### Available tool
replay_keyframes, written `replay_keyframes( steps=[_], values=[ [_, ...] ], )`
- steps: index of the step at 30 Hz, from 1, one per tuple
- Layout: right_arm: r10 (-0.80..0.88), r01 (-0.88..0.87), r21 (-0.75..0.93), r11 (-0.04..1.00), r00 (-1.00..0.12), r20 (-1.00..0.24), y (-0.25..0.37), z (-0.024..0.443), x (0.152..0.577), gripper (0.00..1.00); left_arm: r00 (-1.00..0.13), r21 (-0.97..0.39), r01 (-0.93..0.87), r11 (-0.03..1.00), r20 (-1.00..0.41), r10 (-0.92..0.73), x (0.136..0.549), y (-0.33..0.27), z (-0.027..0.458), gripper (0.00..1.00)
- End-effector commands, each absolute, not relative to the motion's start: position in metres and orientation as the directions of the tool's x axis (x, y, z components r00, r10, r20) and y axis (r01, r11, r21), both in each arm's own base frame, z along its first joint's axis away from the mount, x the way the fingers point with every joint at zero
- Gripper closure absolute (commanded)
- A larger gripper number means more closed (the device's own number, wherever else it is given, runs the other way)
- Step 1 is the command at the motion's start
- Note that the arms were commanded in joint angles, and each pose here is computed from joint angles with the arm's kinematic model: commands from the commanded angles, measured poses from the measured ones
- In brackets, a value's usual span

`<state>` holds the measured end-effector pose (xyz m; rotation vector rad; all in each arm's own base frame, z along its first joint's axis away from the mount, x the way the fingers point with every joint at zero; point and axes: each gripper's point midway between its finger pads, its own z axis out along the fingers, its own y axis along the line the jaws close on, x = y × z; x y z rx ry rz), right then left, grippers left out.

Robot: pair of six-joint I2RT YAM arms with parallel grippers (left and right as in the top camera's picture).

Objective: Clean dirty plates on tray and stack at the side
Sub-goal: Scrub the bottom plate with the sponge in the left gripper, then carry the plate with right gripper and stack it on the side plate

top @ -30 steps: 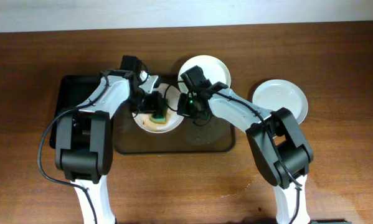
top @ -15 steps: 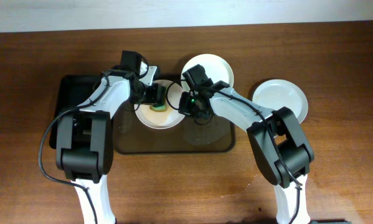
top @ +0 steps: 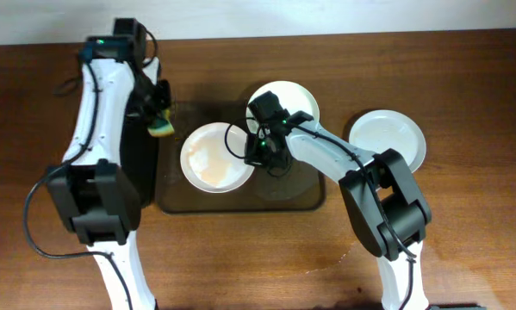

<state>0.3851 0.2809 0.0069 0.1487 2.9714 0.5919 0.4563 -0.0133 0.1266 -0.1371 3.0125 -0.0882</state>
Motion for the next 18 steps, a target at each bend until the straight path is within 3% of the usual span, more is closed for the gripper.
replay_keyframes(
  steps=[1, 6, 12, 18],
  values=[
    [0.013, -0.019, 0.23, 0.973, -0.99, -0.137, 0.264, 0.015, 0.393, 0.96, -0.979, -0.048, -0.125, 0.991, -0.157, -0.131, 0.462, 0.02, 0.136, 0.99],
    [-0.093, -0.08, -0.06, 0.995, -0.959, -0.269, 0.232, 0.081, 0.408, 0.96, -0.973, -0.045, -0.188, 0.981, -0.129, -0.193, 0.455, 0.049, 0.128, 0.99],
    [-0.161, -0.027, -0.266, 0.964, -0.854, -0.495, 0.211, 0.178, 0.407, 0.96, -0.959, 0.02, -0.265, 0.964, 0.099, -0.265, 0.393, 0.08, 0.042, 1.0],
    [-0.391, 0.138, -0.586, 0.798, -0.62, -0.68, 0.213, 0.265, 0.391, 0.96, -0.937, 0.019, -0.329, 0.944, 0.114, -0.329, 0.375, 0.103, 0.003, 0.99]
  ],
)
